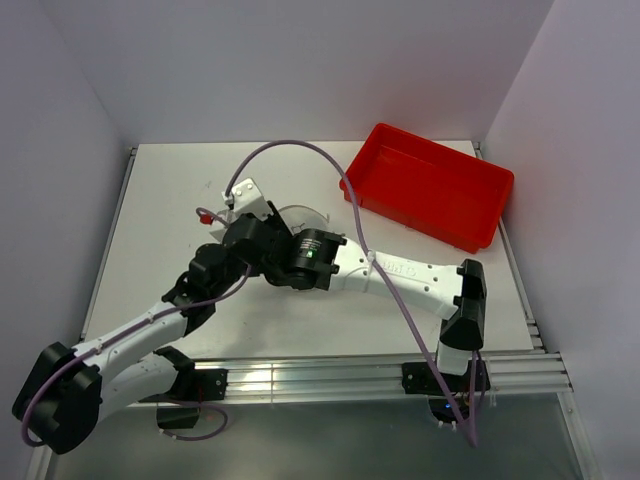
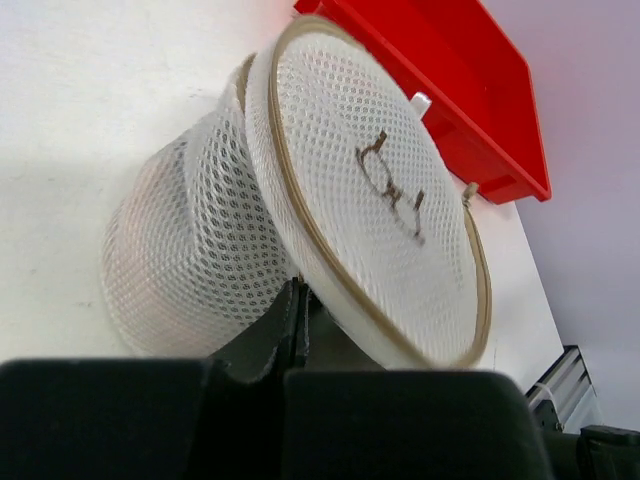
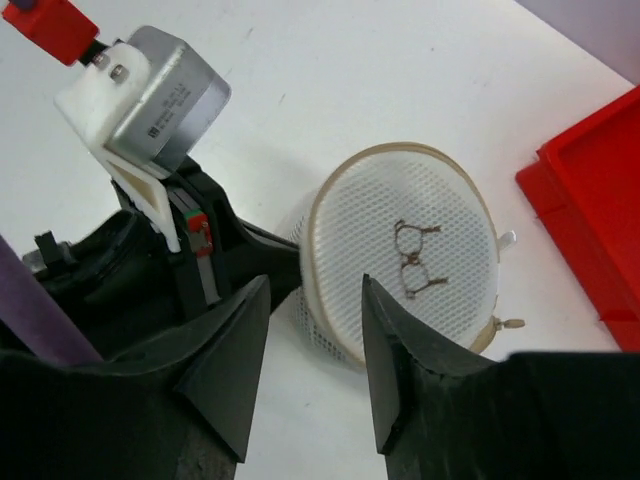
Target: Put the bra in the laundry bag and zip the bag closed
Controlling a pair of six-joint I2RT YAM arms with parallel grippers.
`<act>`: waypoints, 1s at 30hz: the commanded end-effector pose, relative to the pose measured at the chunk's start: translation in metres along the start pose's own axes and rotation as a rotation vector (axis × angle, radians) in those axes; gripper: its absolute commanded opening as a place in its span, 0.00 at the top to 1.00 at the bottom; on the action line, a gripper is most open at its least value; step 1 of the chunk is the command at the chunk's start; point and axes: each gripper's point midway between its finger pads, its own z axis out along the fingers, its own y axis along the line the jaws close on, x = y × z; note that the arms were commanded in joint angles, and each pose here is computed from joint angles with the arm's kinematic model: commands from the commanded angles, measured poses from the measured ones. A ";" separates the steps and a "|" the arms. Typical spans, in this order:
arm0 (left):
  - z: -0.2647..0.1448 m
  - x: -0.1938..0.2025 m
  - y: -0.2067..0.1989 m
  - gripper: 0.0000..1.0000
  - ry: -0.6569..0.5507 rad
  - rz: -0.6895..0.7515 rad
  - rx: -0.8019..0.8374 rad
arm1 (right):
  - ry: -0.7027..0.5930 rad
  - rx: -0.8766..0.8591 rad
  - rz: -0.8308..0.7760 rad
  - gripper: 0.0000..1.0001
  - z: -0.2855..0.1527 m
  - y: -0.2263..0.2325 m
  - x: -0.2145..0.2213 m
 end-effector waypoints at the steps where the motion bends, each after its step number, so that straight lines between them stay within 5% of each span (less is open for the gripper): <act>1: -0.009 -0.023 -0.009 1.00 -0.107 -0.005 0.031 | -0.064 -0.121 0.114 0.50 -0.021 0.007 -0.027; 6: -0.014 -0.024 -0.003 1.00 -0.119 -0.010 0.021 | -0.111 -0.102 0.236 0.49 -0.029 -0.042 -0.031; 14: -0.017 -0.022 0.002 1.00 -0.122 -0.017 0.010 | -0.086 -0.054 0.477 0.50 0.018 -0.128 0.028; 22: -0.018 -0.023 0.008 1.00 -0.125 -0.009 -0.014 | -0.007 -0.312 0.689 0.25 0.064 -0.120 0.084; 30: -0.018 -0.030 0.011 1.00 -0.131 0.009 -0.024 | 0.030 -0.410 0.811 0.29 0.093 -0.117 0.107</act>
